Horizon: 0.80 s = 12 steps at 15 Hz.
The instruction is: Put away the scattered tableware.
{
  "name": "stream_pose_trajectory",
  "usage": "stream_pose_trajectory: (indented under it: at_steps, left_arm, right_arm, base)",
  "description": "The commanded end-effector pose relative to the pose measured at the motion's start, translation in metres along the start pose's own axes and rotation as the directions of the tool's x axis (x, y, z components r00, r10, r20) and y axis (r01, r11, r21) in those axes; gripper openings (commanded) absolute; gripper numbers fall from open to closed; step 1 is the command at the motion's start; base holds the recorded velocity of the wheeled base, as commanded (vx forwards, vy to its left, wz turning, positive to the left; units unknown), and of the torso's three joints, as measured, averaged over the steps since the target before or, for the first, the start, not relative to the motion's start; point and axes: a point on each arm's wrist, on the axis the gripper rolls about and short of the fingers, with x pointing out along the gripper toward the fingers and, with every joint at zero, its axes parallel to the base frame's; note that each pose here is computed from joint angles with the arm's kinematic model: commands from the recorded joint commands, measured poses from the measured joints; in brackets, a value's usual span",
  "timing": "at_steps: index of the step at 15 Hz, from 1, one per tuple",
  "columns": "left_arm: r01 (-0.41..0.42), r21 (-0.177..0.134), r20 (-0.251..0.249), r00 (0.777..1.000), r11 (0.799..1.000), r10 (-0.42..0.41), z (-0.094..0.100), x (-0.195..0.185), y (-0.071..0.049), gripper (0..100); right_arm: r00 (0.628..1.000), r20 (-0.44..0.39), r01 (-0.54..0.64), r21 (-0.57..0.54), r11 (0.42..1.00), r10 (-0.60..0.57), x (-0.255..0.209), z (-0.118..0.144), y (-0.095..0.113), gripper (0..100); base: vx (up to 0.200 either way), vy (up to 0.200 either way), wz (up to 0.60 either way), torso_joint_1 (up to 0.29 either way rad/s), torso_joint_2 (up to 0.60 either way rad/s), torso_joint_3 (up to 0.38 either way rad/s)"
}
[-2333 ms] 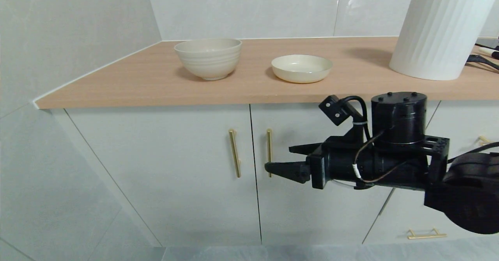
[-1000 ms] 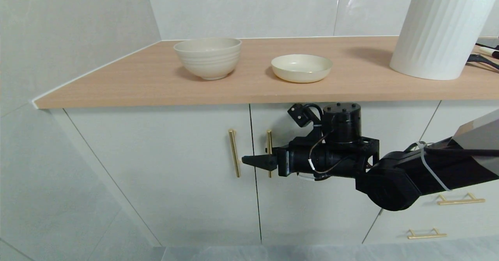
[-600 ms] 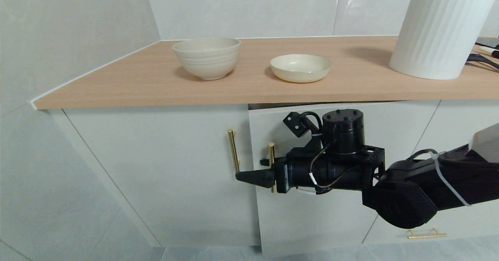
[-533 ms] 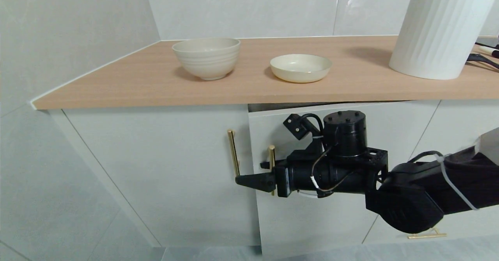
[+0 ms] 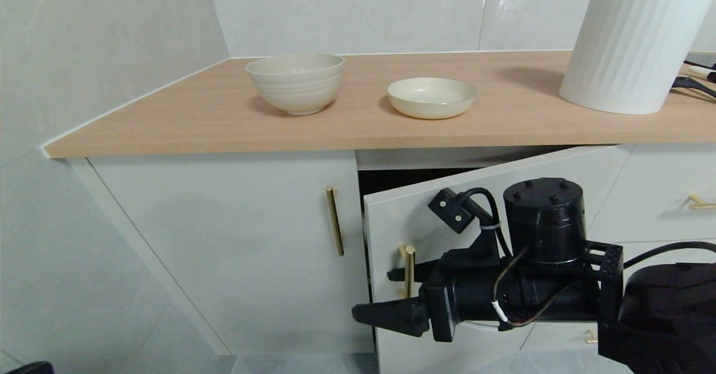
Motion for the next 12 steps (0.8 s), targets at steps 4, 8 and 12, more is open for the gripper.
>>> stream_pose_trajectory:
  at_steps: [4,8,12]
  left_arm:
    - [0.303,-0.156,-0.253,0.908,0.940,-0.335,0.045,0.083,0.024,0]
    - [0.414,-0.197,-0.304,0.836,0.889,-0.457,0.064,0.170,0.024,0]
    - [0.446,-0.258,-0.360,0.779,0.857,-0.514,0.040,0.265,0.022,0]
  right_arm:
    - [0.999,0.033,-0.013,-0.022,1.000,0.014,-0.028,-0.003,0.015,100]
    - [0.999,0.050,-0.017,-0.032,0.999,0.019,-0.042,-0.004,0.023,100]
    - [1.000,0.019,-0.010,-0.014,1.000,0.010,-0.047,-0.016,0.022,100]
  base:
    - [0.000,0.000,0.00,0.000,0.00,0.000]
    - [0.000,0.000,0.00,0.000,0.00,0.000]
    - [0.000,0.000,0.00,0.000,0.00,0.000]
